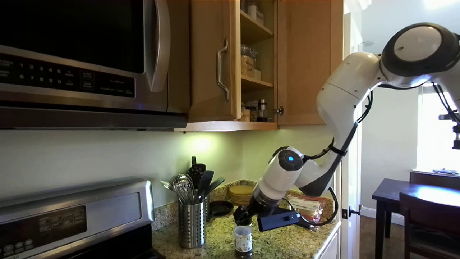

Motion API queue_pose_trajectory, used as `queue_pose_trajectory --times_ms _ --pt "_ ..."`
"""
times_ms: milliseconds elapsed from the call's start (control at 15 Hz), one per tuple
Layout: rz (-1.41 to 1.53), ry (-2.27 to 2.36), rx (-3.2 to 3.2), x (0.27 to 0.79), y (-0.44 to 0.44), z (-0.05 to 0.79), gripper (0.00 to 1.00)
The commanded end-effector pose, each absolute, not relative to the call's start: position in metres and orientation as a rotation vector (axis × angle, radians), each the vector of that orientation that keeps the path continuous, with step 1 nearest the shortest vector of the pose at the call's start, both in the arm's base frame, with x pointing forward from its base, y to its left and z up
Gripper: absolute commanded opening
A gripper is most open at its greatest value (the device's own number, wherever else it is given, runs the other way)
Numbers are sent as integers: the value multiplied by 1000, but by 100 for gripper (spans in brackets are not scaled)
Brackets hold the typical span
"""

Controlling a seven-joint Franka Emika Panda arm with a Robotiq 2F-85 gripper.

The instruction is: Open the left cabinet door then take out the bottle at the left and put it on the counter top

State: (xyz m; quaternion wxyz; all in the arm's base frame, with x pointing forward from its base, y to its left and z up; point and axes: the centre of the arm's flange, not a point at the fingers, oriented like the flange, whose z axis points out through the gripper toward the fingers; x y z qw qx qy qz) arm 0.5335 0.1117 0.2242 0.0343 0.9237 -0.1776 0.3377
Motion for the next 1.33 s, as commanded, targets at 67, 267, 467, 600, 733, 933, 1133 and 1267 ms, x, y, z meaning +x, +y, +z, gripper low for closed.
queue_pose_trajectory --times_ms 67,267,467,600,733,933,1133,1267 --pt "905 -461 2977 504 97 287 100" --pt "868 -404 3042 496 95 307 100" --pt "776 -313 3157 486 103 325 100" --pt "707 -242 3185 477 114 327 100" --pt "630 -189 3205 470 126 326 100" --pt "550 -120 3216 466 142 330 100" --pt "495 -97 3209 473 148 340 100" --pt "505 -104 3245 481 174 289 100"
